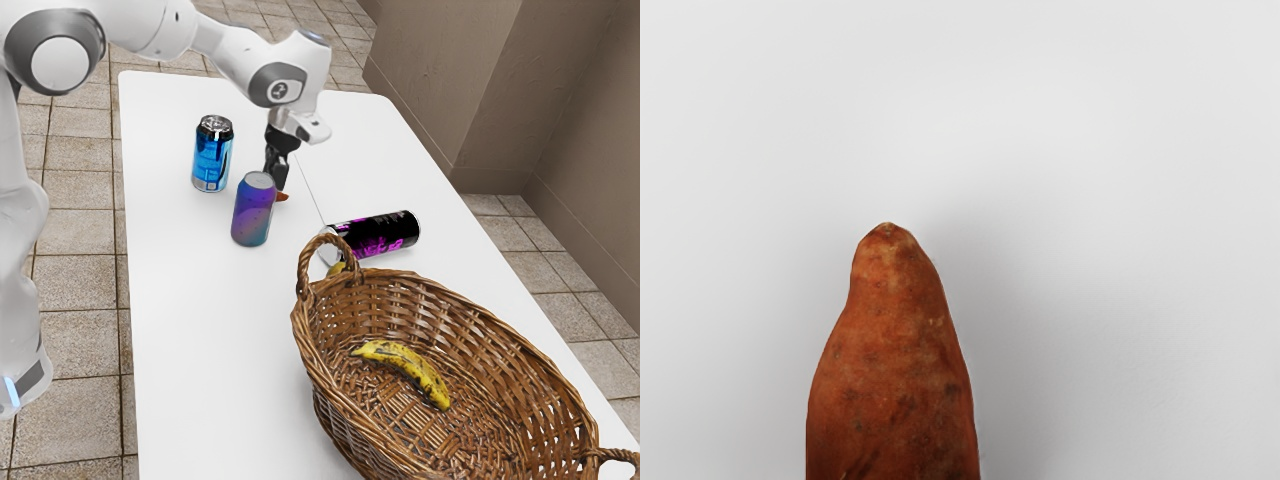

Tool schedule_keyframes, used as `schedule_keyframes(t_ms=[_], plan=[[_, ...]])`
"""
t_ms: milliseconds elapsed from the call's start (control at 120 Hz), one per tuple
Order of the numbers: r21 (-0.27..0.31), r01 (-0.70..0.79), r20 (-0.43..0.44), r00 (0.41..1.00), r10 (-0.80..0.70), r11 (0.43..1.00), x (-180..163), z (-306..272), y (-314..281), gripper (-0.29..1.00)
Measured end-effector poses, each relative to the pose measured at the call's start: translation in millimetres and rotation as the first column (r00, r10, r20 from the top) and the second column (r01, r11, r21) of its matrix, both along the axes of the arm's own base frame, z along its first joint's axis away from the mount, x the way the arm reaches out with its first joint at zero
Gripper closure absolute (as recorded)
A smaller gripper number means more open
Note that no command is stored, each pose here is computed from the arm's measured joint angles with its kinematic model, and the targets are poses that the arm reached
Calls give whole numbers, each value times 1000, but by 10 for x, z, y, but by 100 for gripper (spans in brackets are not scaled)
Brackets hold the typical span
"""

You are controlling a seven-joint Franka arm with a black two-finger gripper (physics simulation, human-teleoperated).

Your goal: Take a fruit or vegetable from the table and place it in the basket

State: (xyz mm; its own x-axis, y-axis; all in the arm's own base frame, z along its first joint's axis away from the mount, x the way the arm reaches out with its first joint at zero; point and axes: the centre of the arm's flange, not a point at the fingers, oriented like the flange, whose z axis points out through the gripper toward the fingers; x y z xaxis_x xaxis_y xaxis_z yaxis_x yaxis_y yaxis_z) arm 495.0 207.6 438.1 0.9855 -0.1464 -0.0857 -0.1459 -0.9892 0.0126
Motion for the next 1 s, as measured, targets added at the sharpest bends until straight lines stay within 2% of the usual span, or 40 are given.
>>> schedule_keyframes(t_ms=[242,492,1000], plan=[[-4,2,-7,1000,-2,1000,-8,-41,-21,0],[-26,-45,7,999,45,999,-259,8,256,0],[4,-45,-29,999,45,999,-263,-151,366,0]])
